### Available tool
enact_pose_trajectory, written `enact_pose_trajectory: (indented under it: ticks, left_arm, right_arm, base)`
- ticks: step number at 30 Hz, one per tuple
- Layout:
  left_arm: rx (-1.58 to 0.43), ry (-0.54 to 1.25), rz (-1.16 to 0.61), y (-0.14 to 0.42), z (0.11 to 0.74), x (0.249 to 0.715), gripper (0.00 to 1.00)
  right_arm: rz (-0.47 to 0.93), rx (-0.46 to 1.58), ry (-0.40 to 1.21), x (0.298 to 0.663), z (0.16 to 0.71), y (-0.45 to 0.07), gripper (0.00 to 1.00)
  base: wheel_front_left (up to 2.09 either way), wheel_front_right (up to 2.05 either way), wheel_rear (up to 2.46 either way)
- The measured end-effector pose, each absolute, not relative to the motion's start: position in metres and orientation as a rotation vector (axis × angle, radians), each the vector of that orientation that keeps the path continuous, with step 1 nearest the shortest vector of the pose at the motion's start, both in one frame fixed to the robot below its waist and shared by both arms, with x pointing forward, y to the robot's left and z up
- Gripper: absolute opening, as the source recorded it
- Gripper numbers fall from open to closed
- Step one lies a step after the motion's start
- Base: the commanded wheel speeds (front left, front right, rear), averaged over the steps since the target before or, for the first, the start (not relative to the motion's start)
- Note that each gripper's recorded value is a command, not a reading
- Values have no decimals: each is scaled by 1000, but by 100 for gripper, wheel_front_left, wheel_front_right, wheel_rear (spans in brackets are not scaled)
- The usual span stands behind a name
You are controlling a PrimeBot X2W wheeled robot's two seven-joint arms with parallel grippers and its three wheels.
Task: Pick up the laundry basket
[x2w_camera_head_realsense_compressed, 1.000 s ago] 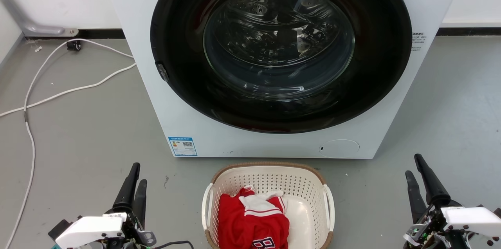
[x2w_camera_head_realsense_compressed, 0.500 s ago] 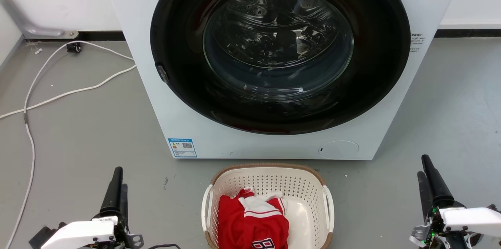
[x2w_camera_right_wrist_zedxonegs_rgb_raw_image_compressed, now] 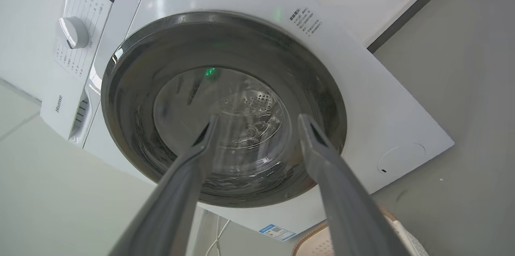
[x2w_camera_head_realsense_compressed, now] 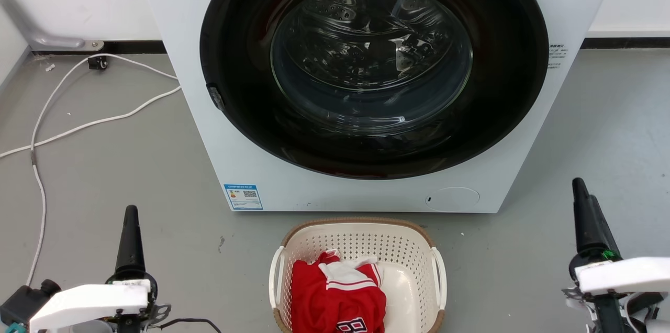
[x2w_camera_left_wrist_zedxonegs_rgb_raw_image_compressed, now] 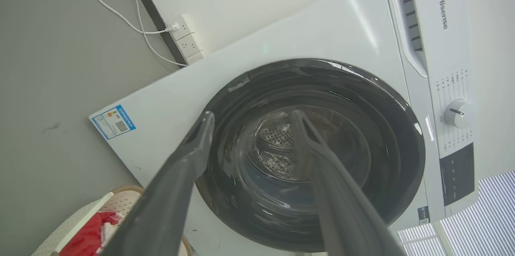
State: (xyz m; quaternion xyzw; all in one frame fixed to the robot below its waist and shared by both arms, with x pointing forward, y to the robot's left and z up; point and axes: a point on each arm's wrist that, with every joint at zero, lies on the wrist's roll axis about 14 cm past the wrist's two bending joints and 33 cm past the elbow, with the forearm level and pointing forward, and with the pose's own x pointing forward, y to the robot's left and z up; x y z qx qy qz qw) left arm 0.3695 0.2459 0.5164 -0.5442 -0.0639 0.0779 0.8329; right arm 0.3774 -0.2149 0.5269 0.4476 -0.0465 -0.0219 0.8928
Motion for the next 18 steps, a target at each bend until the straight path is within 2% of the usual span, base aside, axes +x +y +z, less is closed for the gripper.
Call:
enact_pose_trajectory:
  ticks: [18]
  left_arm:
    - [-699,-171,49,206,555,366,100]
  right_arm:
    - [65,501,-174,377,561,-185,100]
  base:
    - [0,0,0]
